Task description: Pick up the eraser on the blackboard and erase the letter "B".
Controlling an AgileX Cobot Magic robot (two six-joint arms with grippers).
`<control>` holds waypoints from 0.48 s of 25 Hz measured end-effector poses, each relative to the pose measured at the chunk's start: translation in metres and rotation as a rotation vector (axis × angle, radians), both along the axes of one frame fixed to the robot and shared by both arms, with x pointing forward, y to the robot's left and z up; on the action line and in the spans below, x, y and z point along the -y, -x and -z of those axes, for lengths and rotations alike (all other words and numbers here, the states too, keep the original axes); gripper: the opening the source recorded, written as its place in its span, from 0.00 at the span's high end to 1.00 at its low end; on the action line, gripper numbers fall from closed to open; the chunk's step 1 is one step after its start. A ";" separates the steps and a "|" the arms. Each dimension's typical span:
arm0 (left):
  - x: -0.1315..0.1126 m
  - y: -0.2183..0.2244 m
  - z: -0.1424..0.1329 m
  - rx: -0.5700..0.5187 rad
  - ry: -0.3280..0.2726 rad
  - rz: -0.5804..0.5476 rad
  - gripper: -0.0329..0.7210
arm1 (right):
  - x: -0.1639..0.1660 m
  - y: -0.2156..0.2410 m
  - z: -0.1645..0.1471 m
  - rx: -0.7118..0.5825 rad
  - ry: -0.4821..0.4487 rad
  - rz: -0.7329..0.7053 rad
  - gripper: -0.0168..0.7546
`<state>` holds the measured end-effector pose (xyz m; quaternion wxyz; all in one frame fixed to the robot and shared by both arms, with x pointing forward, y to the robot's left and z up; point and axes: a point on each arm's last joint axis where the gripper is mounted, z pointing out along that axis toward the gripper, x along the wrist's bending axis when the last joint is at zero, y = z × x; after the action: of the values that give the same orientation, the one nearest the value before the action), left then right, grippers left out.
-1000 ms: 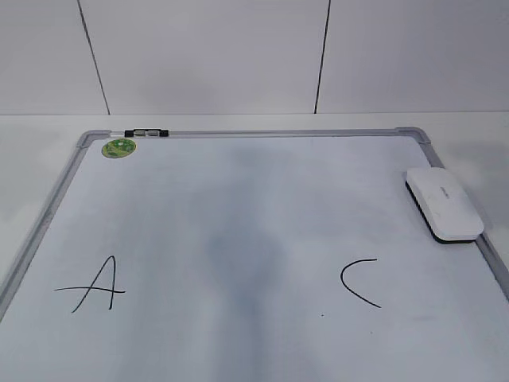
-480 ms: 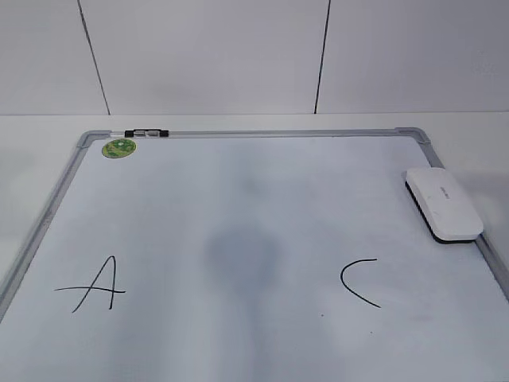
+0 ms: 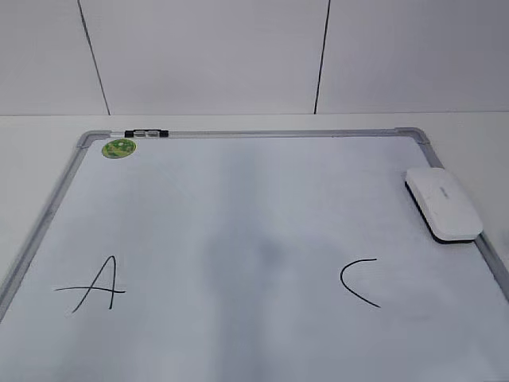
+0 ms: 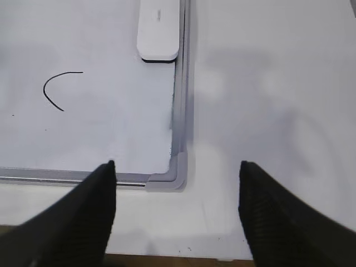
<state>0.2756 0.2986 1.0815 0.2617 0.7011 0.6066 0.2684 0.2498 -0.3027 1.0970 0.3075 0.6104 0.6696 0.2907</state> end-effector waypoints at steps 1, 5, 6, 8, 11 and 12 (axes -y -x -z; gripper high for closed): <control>0.000 0.006 0.005 0.018 0.003 0.001 0.68 | 0.001 0.006 0.004 0.024 0.000 -0.002 0.26; 0.001 0.027 0.017 0.139 0.031 0.011 0.68 | 0.002 0.024 0.023 0.094 -0.004 -0.004 0.26; 0.002 0.032 0.020 0.169 0.036 0.013 0.68 | 0.003 0.027 0.027 0.104 -0.005 -0.004 0.26; 0.002 0.041 0.024 0.234 0.045 0.017 0.68 | 0.002 0.032 0.039 0.116 -0.011 -0.007 0.26; 0.002 0.046 0.025 0.289 0.048 0.019 0.68 | 0.002 0.031 0.050 0.088 -0.014 -0.011 0.26; 0.002 0.046 0.026 0.287 0.048 0.019 0.68 | 0.001 0.030 0.051 0.087 -0.017 -0.013 0.26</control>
<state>0.2294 0.2969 1.0558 0.3652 0.6548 0.5624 0.3487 0.2197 -0.3041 1.0458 0.3292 0.5954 0.6572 0.3244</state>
